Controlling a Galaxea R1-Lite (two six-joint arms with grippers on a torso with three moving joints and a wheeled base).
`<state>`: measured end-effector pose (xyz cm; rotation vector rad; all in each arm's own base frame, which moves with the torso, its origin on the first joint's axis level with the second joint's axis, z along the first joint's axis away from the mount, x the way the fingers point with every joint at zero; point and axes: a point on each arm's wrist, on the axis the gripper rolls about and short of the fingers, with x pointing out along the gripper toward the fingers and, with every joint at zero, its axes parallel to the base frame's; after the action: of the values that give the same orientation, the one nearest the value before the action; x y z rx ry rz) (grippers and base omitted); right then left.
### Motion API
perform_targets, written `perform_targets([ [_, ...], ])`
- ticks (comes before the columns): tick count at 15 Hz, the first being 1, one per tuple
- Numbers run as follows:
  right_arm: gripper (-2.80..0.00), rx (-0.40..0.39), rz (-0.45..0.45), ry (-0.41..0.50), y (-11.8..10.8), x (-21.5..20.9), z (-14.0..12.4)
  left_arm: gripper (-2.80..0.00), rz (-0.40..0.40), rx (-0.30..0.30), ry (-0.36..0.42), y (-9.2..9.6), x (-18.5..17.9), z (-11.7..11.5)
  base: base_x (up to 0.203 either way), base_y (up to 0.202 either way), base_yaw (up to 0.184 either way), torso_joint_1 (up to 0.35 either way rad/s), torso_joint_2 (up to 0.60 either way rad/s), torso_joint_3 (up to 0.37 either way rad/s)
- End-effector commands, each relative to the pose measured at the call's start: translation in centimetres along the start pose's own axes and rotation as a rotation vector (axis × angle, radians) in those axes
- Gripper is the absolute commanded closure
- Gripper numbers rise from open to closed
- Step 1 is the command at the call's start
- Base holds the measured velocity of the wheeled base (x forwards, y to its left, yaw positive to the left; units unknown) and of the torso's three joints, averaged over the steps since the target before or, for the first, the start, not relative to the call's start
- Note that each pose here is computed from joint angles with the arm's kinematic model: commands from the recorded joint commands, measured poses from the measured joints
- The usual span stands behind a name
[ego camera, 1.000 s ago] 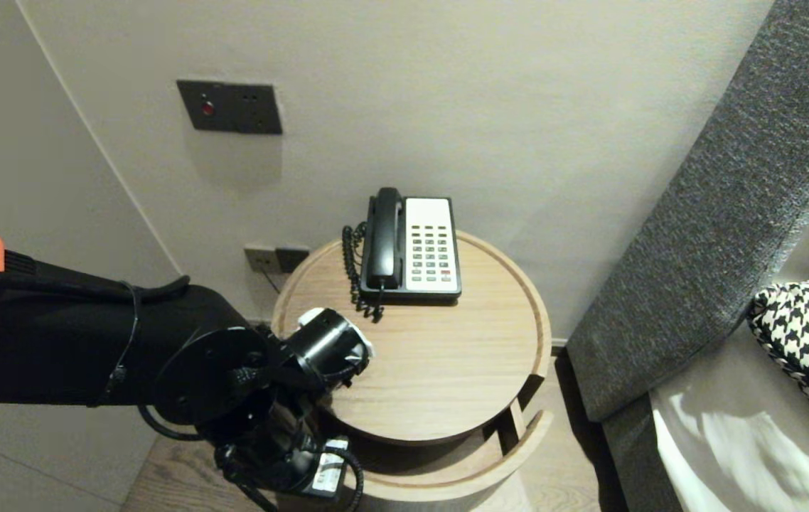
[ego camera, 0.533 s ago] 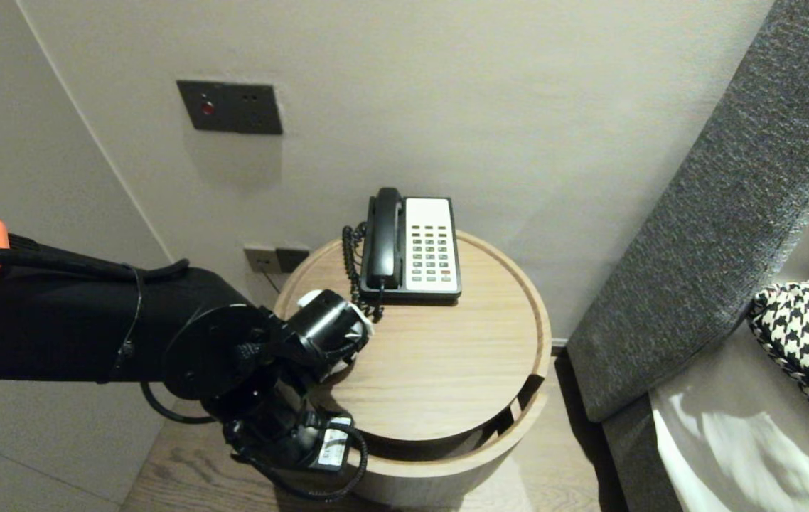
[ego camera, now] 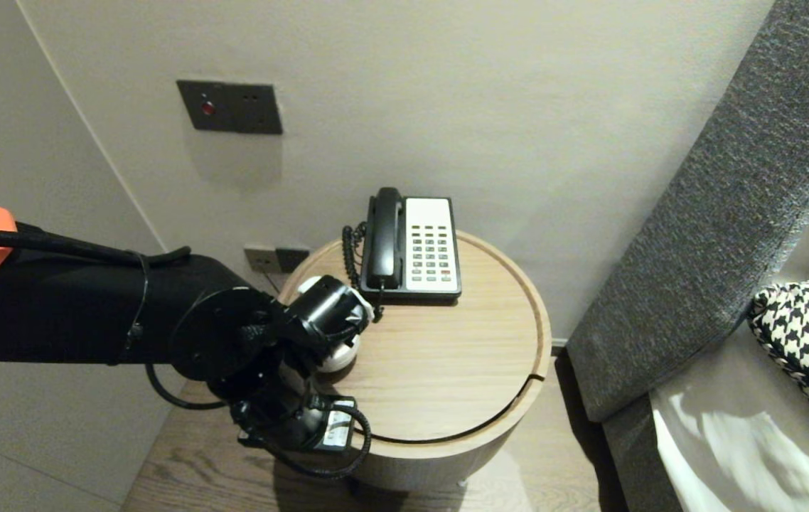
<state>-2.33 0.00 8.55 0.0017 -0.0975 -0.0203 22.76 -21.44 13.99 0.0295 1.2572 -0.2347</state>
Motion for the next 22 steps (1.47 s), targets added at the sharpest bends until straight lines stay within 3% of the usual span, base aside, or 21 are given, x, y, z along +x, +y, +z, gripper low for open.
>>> perform_targets([
  [1,0.0,-0.001,-0.001,0.041,0.0,0.2,-1.1,0.0,-0.003,-0.006,-0.009,0.0,-0.1,0.2,0.0,0.0,0.0,0.0,0.0,0.0],
  [8,0.0,-0.001,-0.001,0.039,0.0,0.2,-1.1,0.0,0.014,0.003,0.019,0.8,-0.5,-1.0,0.0,0.0,0.0,0.0,0.0,0.0],
  [15,0.0,-0.001,-0.001,0.041,0.0,0.2,-1.1,0.0,0.026,0.016,0.056,3.3,-2.7,-5.4,0.0,0.0,0.0,0.0,0.0,0.0],
  [19,0.0,-0.001,-0.001,0.041,0.0,0.2,-1.1,0.0,0.014,-0.007,-0.026,5.6,-6.2,-7.7,0.0,0.0,0.0,0.0,0.0,0.0],
  [22,0.0,-0.001,0.0,0.041,0.0,0.2,-1.1,0.0,0.105,-0.035,-0.145,7.5,-8.9,-8.7,0.0,0.0,0.0,0.0,0.0,0.0],
])
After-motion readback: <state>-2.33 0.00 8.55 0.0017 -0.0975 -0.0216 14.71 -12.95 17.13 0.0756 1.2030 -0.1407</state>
